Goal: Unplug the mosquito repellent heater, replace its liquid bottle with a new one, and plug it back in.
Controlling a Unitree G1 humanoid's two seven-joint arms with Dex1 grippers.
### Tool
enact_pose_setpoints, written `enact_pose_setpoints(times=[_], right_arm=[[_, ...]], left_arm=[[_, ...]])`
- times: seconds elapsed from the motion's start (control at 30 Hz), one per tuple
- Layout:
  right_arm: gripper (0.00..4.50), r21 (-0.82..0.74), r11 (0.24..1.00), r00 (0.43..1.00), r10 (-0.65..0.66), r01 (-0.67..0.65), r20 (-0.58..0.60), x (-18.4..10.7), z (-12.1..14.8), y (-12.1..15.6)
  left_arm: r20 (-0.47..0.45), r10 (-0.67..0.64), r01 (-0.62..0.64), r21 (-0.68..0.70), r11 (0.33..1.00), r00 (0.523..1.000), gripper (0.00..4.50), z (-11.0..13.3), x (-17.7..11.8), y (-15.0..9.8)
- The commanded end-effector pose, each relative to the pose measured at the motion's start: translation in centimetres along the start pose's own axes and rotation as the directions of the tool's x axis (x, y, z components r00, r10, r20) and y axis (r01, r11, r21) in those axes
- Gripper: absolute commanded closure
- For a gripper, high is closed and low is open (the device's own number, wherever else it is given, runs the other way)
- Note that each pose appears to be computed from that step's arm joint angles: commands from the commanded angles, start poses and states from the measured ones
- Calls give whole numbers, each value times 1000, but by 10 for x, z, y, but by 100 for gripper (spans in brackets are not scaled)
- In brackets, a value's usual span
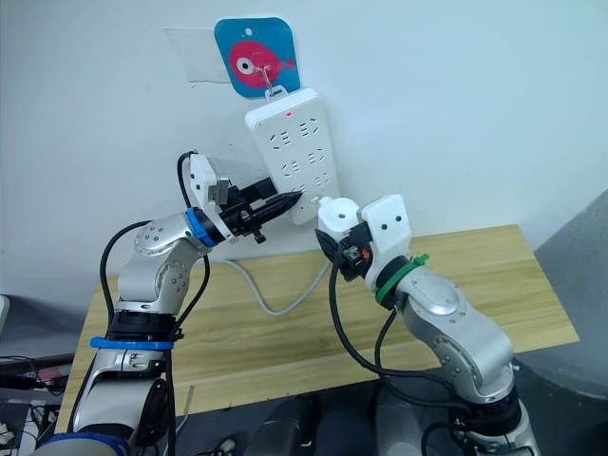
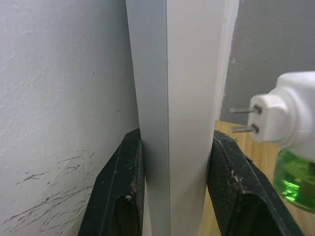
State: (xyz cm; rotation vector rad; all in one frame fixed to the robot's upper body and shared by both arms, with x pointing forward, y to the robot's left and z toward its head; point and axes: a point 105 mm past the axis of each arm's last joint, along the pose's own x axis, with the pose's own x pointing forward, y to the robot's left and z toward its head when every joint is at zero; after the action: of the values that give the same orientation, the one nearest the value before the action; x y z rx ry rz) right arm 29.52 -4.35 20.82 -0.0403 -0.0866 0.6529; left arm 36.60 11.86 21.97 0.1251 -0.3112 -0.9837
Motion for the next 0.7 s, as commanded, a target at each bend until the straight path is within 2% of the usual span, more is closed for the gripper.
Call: enact_pose_setpoints(times=[0.03,0.7], right_arm=[[151,-19,999,997,-26,27,69,0,17,-3],[151,-51,998,995,-21,26,98,14,25,-8]], left_arm=[[25,-40,39,33,999,999,316,9,4,-7],[21,-52,52,32,998,998,316,8,5,-10]])
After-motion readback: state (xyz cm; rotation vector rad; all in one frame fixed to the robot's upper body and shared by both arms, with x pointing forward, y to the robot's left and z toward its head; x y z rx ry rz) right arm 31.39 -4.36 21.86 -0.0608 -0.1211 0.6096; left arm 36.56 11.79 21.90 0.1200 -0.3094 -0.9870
